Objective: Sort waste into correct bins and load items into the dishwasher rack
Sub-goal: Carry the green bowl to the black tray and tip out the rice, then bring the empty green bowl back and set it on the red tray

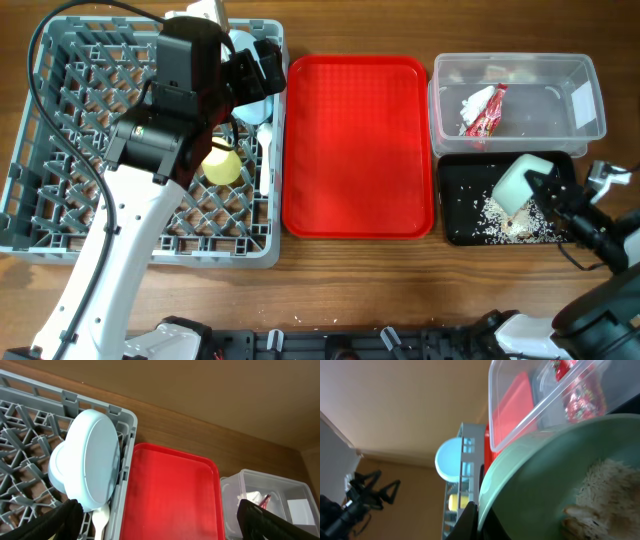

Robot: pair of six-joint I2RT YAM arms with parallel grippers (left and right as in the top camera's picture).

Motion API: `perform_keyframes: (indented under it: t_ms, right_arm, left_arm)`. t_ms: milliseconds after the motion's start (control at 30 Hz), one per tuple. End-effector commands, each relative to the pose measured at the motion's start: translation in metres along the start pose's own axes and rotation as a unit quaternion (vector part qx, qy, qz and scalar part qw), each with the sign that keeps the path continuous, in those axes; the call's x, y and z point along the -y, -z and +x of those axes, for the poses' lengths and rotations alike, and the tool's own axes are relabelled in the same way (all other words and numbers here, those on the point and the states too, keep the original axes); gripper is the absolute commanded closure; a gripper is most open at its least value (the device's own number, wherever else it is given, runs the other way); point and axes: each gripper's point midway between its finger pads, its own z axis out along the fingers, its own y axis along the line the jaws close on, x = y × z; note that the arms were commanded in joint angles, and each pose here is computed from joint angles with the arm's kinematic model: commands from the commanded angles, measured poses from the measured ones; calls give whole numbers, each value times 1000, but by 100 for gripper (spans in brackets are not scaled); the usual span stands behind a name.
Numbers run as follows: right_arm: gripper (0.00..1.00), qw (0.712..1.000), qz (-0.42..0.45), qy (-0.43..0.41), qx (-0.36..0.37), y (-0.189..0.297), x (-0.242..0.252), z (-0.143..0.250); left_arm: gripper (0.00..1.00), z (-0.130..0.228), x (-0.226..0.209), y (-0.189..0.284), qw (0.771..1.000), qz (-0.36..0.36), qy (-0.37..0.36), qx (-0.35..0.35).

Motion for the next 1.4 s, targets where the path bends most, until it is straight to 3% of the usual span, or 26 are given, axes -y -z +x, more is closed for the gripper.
perform_keyframes:
  t_ms: [0,833,967,1167,1300,1367]
  right_arm:
    - [96,999,-10,-28,12,7,-1,2]
    - [96,993,-81,-79,30,8,-34,9]
    - [96,990,-66,-128,-10,-2,-34,25]
    - [96,994,-66,-86,-31,-10,-46,23]
    - [96,994,41,-49,-93,-12,-27,24]
    - [96,993,47,-33,-100,-12,-43,18]
  left_arm:
    - [0,-1,2,1,1000,3,-1,3]
    - [0,-1,2,1,1000,3,-1,3]
    - [0,-1,1,1,1000,3,-1,3]
    - [0,-1,1,1,1000,3,-1,3]
    - [0,-1,2,1,1000,3,-1,3]
    - [0,-1,2,1,1000,3,-1,3]
